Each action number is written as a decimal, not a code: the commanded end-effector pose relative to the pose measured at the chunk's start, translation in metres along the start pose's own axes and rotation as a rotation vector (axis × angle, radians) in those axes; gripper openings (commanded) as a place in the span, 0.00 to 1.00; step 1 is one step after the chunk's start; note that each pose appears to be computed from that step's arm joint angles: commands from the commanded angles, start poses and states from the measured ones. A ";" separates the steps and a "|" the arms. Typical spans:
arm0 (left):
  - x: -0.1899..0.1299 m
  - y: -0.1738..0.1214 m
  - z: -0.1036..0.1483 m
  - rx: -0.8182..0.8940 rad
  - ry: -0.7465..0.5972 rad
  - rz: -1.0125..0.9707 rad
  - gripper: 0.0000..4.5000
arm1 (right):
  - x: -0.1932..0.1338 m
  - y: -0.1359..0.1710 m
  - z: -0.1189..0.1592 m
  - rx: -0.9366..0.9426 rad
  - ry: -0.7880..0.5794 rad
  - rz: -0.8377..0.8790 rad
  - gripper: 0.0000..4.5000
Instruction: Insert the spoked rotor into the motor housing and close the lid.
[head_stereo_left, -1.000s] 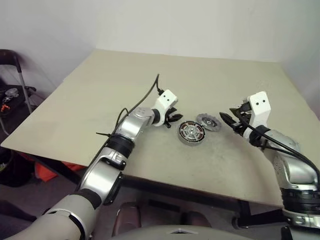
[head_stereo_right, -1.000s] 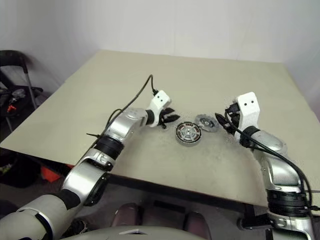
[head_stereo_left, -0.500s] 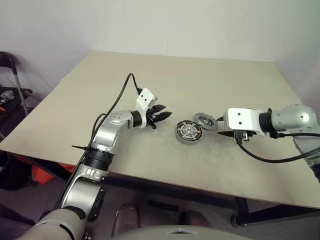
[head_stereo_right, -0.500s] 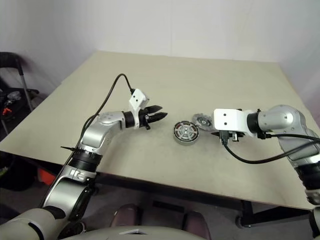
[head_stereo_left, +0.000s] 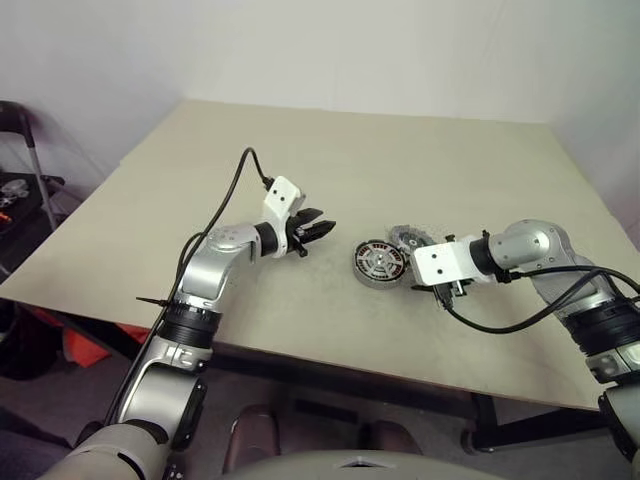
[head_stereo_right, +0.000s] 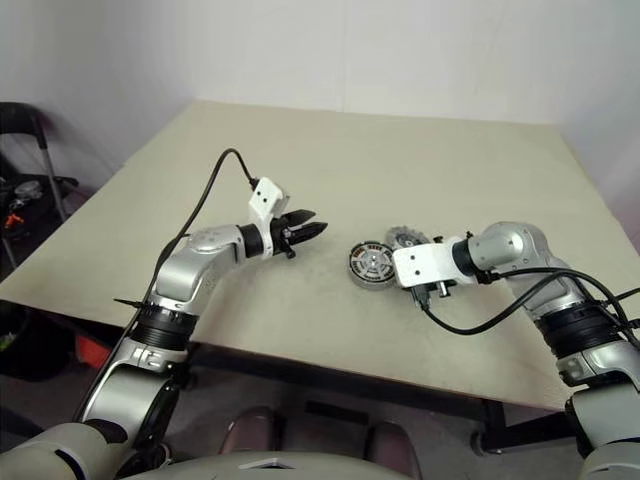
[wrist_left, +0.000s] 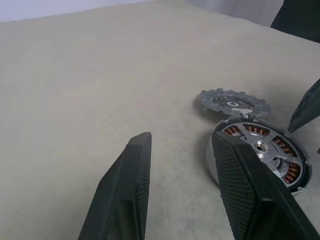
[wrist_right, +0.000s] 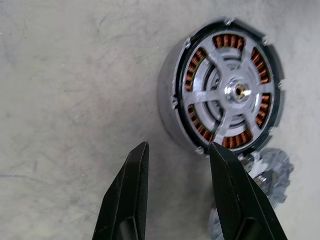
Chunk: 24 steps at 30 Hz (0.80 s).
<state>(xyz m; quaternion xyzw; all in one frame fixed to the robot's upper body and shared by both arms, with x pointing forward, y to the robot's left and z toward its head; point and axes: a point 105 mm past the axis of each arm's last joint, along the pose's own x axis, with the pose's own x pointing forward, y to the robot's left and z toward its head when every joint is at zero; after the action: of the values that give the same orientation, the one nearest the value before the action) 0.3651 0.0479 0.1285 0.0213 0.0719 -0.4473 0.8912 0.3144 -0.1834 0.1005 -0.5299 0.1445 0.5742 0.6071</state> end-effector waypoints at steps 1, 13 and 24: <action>-0.002 -0.002 0.015 0.031 -0.047 -0.002 0.44 | -0.006 -0.013 0.006 -0.041 -0.006 -0.042 0.47; -0.005 0.005 0.014 0.035 -0.042 0.041 0.44 | 0.016 -0.014 0.007 -0.071 -0.012 -0.014 0.47; -0.006 0.010 0.014 0.040 -0.043 0.068 0.45 | 0.012 -0.029 0.014 -0.097 -0.012 -0.040 0.00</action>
<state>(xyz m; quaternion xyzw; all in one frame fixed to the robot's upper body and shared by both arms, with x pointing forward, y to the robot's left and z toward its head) 0.3692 0.0555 0.1256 0.0261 0.0746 -0.4201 0.9040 0.3303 -0.1640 0.0913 -0.5426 0.1319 0.5830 0.5902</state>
